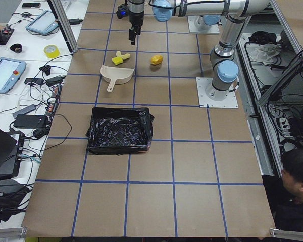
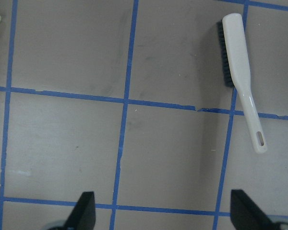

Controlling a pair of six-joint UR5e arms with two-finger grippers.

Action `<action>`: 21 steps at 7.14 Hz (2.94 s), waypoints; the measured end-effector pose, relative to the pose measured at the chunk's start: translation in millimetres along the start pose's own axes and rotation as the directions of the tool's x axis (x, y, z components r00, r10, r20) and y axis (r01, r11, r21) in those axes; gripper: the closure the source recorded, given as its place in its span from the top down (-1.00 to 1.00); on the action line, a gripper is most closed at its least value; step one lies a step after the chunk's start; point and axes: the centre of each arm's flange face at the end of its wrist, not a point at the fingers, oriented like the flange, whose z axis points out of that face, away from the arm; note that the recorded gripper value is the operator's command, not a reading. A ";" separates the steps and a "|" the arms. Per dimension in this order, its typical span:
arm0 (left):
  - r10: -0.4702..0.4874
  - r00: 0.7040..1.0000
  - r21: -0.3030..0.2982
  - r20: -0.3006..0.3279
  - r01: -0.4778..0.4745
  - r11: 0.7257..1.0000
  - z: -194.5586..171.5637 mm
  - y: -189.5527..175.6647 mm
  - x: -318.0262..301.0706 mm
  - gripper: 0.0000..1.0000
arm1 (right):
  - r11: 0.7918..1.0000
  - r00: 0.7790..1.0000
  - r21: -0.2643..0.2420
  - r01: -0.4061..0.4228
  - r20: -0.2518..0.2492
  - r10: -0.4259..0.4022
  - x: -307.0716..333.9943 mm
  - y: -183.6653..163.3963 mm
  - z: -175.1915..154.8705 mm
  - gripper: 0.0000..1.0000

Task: Sweep and dump trash into bin
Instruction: 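Lower the left gripper onto the dustpan handle while the right gripper descends to the brush, then grasp the dustpan handle with the left gripper while the right gripper grasps the brush handle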

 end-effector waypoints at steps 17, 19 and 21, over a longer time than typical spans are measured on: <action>0.893 0.449 -0.019 -0.045 -0.894 0.448 223.6 -58.4 -132.0 0.39 | 0.855 0.870 -0.176 0.488 0.017 -0.493 179.5 -5.7 293.6 -0.29; 0.889 0.455 -0.016 -0.048 -0.891 0.454 224.3 -55.9 -130.8 0.13 | 0.859 0.873 -0.174 0.481 0.012 -0.487 179.6 -5.6 291.3 -0.47; 0.892 0.450 -0.016 -0.047 -0.893 0.449 222.5 -55.2 -130.5 -0.42 | 0.864 0.878 -0.172 0.473 0.005 -0.479 180.2 -6.1 288.1 -0.50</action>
